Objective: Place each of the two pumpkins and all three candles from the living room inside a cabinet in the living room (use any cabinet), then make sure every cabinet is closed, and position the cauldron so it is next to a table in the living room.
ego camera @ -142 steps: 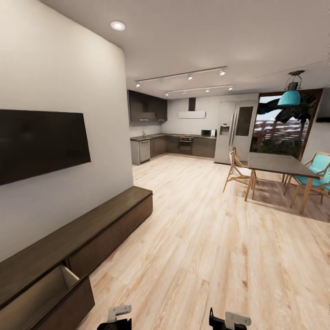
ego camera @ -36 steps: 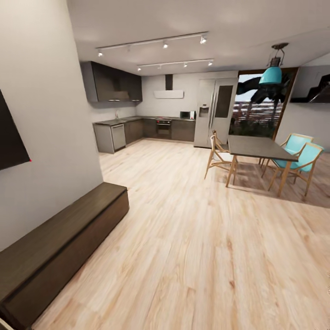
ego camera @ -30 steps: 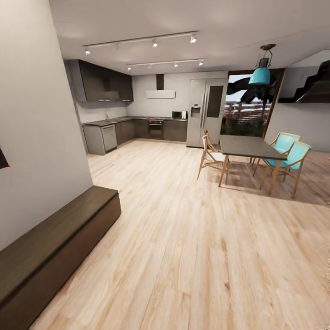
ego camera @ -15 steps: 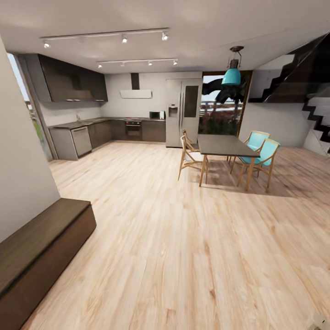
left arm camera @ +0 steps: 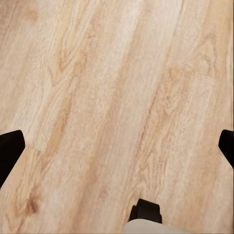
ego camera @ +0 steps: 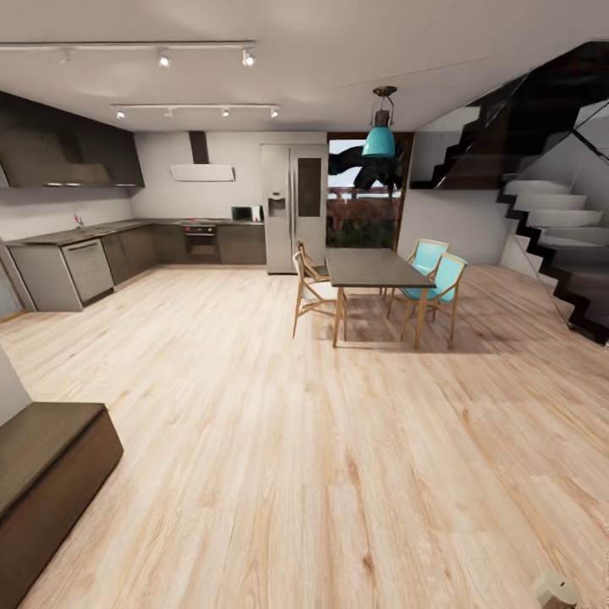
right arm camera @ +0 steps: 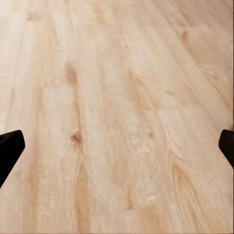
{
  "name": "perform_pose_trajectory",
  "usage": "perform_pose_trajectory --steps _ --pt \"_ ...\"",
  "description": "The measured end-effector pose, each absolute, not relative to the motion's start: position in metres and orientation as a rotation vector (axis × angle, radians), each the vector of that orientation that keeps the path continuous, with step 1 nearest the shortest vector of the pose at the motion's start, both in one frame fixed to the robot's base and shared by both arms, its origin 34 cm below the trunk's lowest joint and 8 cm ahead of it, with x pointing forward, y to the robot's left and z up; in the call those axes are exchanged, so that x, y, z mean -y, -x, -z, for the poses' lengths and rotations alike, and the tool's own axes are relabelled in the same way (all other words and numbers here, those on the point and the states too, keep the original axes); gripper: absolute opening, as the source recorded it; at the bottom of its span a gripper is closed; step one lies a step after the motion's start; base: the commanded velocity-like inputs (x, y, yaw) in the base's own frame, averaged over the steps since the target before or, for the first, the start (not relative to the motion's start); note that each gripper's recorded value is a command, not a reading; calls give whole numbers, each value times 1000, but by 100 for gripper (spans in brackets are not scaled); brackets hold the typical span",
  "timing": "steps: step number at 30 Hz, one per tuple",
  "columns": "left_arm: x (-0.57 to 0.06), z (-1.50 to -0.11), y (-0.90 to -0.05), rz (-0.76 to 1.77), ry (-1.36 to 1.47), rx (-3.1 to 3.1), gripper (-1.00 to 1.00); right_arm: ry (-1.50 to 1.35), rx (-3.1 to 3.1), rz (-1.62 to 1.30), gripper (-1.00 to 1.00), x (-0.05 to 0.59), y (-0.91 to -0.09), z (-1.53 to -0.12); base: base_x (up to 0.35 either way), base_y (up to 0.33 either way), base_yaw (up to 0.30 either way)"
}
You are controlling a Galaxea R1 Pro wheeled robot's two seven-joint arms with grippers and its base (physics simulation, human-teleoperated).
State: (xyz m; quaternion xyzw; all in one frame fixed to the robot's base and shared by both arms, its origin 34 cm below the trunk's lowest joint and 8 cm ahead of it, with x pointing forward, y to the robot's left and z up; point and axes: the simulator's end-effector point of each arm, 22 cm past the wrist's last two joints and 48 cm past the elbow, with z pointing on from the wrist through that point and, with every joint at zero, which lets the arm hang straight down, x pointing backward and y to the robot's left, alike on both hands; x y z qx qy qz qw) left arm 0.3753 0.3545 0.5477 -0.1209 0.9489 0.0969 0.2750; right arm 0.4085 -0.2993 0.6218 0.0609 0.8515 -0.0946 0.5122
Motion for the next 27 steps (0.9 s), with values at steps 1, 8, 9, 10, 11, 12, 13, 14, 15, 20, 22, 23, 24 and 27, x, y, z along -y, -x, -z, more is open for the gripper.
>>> perform_pose_trajectory --steps 1,8,9,10,11,12,13,14,15,20,22,23,24,27 --pt "-354 -548 -375 -260 325 -2551 100 -145 -2048 228 100 300 -408 -622 330 0 -295" --pt "-352 -546 -374 -256 327 -2555 100 -145 -2052 229 100 300 -408 -621 319 0 -228" --pt "-351 -546 -374 -256 328 -2556 100 -145 -2053 229 100 300 -407 -621 297 0 -91" --pt "-351 -546 -373 -256 328 -2558 100 -145 -2055 230 100 300 -407 -620 280 0 -46" --pt "-351 -545 -373 -257 328 -2559 100 -145 -2056 230 100 300 -407 -620 260 0 -30" --pt "-351 -545 -372 -256 328 -2561 100 -145 -2058 230 100 300 -406 -619 226 0 -74" --pt "-351 -545 -372 -256 328 -2563 100 -145 -2059 231 100 301 -406 -619 198 0 -105" --pt "-350 -544 -371 -256 328 -2565 100 -145 -2061 232 100 301 -405 -618 132 0 -127" --pt "-348 -543 -371 -252 328 -2567 100 -145 -2062 232 100 301 -405 -618 84 0 -99" --pt "-335 -541 -370 -231 331 -2574 100 -146 -2065 230 100 299 -404 -617 39 0 -46" --pt "-333 -541 -370 -229 332 -2575 100 -146 -2065 229 100 298 -404 -617 12 0 -14" --pt "-333 -541 -370 -228 332 -2575 100 -146 -2066 228 100 297 -404 -617 2 0 -3" --pt "-332 -541 -370 -226 333 -2576 100 -147 -2066 227 100 296 -404 -617 0 0 0" --pt "-331 -540 -369 -227 333 -2577 100 -151 -2063 226 100 296 -406 -617 0 0 0"
